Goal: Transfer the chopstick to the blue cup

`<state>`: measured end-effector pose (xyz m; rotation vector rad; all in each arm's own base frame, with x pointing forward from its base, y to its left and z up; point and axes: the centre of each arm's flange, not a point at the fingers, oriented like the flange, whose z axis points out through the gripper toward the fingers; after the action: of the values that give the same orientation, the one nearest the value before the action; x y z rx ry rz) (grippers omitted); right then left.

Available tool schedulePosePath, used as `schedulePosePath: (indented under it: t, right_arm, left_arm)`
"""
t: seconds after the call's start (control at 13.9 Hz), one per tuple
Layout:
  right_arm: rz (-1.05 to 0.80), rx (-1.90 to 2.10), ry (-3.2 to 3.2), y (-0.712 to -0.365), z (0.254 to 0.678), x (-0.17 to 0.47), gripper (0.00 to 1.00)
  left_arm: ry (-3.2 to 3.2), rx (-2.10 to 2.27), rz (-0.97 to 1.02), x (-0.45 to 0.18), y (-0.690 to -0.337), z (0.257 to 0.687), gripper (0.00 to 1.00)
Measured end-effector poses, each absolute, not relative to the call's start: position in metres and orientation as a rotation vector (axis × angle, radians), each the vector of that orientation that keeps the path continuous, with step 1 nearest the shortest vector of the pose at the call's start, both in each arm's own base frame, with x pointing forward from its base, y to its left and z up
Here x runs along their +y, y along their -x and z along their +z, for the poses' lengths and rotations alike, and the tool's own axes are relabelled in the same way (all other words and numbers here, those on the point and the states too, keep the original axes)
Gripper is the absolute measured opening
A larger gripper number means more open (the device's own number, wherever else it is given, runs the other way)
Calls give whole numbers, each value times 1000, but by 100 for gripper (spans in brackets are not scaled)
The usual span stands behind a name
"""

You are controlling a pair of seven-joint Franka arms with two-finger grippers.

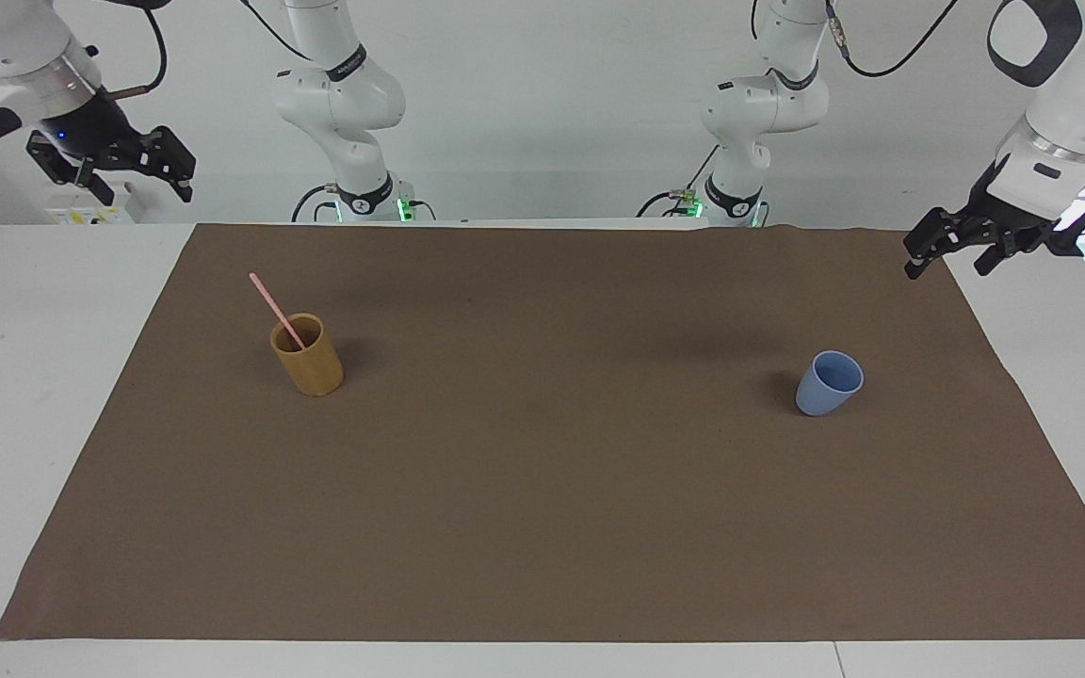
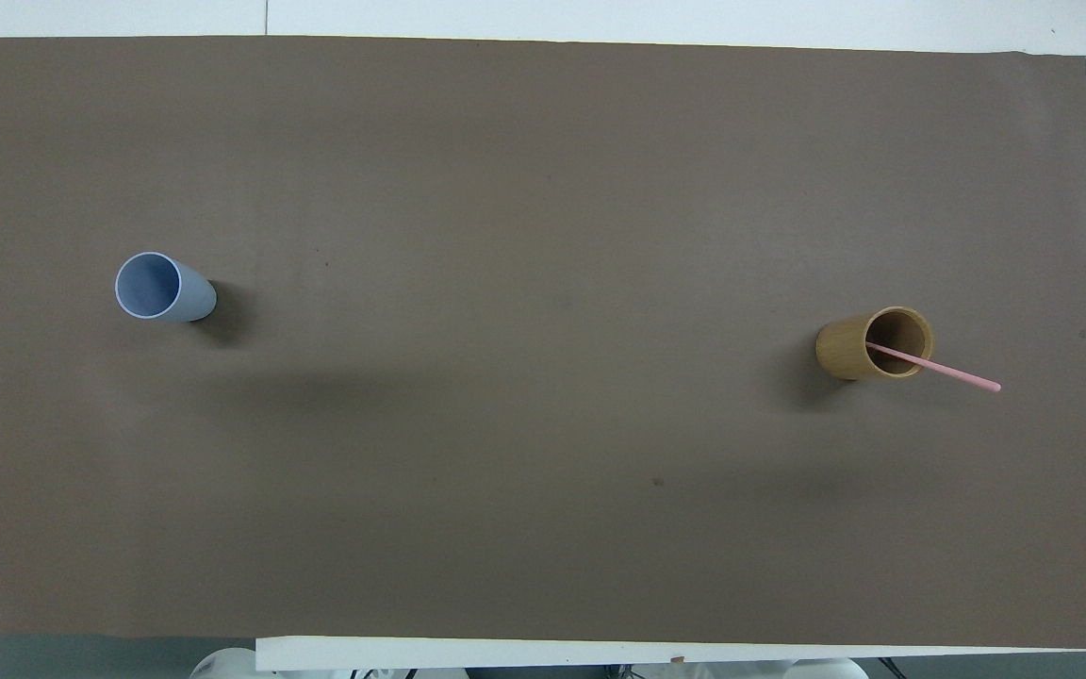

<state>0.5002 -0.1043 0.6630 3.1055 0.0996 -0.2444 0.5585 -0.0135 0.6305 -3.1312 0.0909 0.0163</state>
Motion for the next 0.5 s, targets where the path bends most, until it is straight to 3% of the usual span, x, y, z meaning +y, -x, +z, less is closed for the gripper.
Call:
schedulePosePath:
  t: [0.5]
  right_arm:
    - [-213,131,-3100,-505,663,-95,100]
  left_arm:
    - [3130,72,-65,-7,-566,619,100]
